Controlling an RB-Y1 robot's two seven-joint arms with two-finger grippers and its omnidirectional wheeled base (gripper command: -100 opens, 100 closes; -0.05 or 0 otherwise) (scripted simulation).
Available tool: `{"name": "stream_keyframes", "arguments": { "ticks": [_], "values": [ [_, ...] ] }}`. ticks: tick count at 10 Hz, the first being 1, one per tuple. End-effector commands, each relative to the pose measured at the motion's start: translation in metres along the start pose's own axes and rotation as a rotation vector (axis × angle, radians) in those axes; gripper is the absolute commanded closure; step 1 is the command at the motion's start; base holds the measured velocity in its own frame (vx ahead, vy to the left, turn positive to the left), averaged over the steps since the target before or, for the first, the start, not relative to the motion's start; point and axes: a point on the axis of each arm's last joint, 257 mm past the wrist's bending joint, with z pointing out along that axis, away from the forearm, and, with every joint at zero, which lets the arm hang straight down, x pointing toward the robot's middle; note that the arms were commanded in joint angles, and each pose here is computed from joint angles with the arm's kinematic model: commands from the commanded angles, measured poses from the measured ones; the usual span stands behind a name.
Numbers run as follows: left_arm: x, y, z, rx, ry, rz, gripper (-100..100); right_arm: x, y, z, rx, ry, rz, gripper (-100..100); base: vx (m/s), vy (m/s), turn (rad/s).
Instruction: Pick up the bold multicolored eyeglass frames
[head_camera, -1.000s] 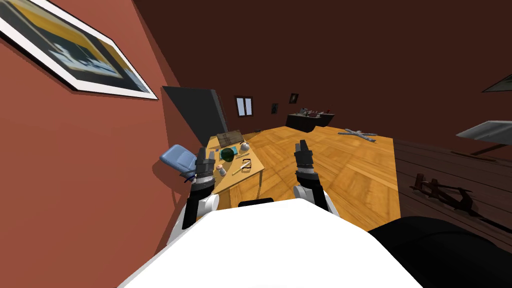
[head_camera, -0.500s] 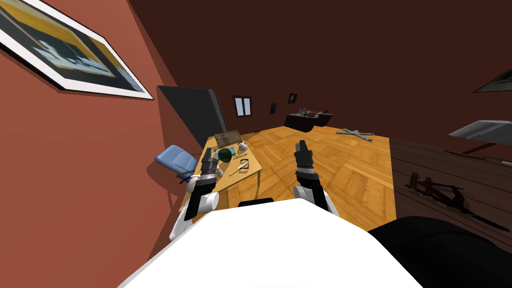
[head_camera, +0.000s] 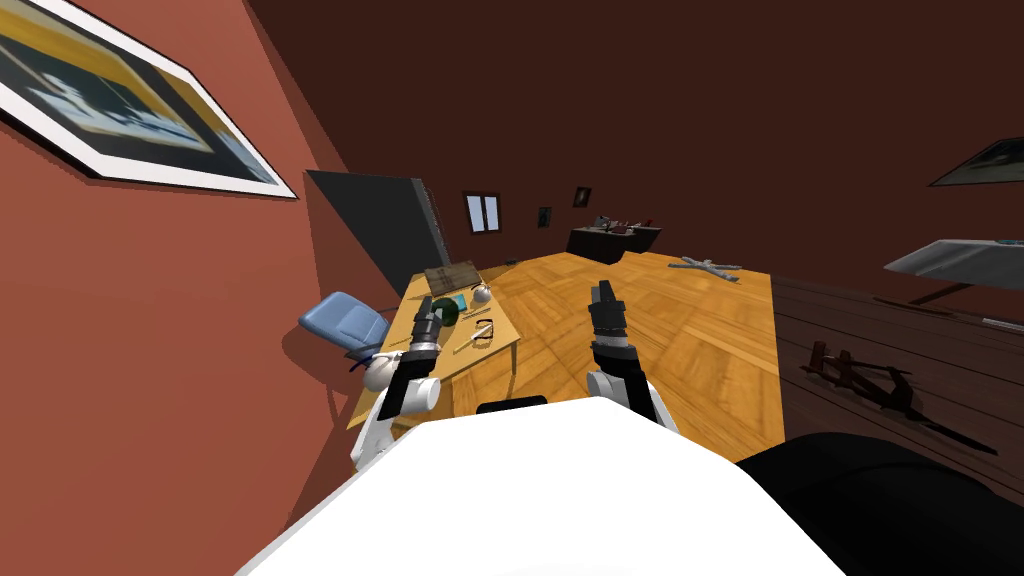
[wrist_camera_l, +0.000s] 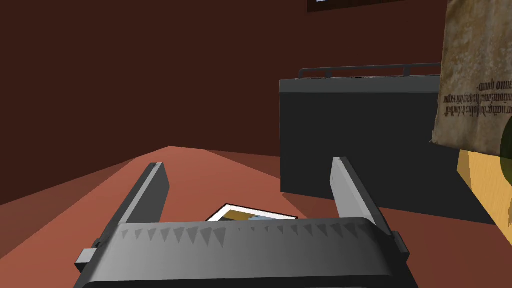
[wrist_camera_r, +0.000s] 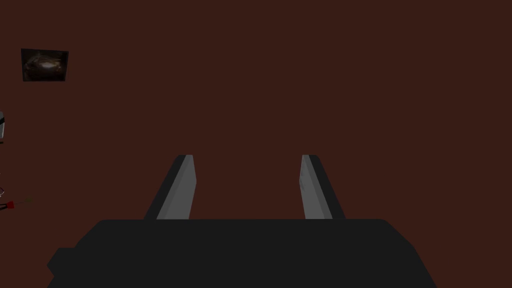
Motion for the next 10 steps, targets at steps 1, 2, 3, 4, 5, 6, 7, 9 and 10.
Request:
{"name": "stream_keyframes", "arguments": {
  "ticks": [1, 2, 3, 4, 5, 6, 7, 9, 10],
  "values": [
    [0.002, 0.026, 0.005, -0.067, 0.007, -0.025, -100, 0.000, 0.000, 0.000, 0.000, 0.000, 0.000, 0, 0.011, -0.086, -0.046],
    [0.003, 0.032, 0.005, -0.088, 0.009, -0.025, -100, 0.000, 0.000, 0.000, 0.000, 0.000, 0.000, 0, 0.013, -0.068, -0.010],
    [0.004, 0.048, 0.009, -0.134, 0.013, -0.042, -100, 0.000, 0.000, 0.000, 0.000, 0.000, 0.000, 0, 0.015, -0.062, -0.025],
    [0.004, 0.050, 0.008, -0.143, 0.014, -0.042, -100, 0.000, 0.000, 0.000, 0.000, 0.000, 0.000, 0, 0.014, -0.051, -0.016],
    [0.006, 0.068, 0.012, -0.194, 0.018, -0.060, -100, 0.000, 0.000, 0.000, 0.000, 0.000, 0.000, 0, 0.010, -0.059, -0.028],
    [0.006, 0.070, 0.011, -0.201, 0.018, -0.060, -100, 0.000, 0.000, 0.000, 0.000, 0.000, 0.000, 0, 0.010, -0.048, -0.015],
    [0.008, 0.086, 0.014, -0.244, 0.021, -0.078, -100, 0.000, 0.000, 0.000, 0.000, 0.000, 0.000, 0, 0.027, -0.061, -0.037],
    [0.011, 0.107, 0.015, -0.312, 0.025, -0.096, -100, 0.000, 0.000, 0.000, 0.000, 0.000, 0.000, 0, 0.014, -0.051, -0.021],
    [0.011, 0.110, 0.015, -0.321, 0.026, -0.096, -100, 0.000, 0.000, 0.000, 0.000, 0.000, 0.000, 0, 0.006, -0.051, -0.015]
  ]
}}
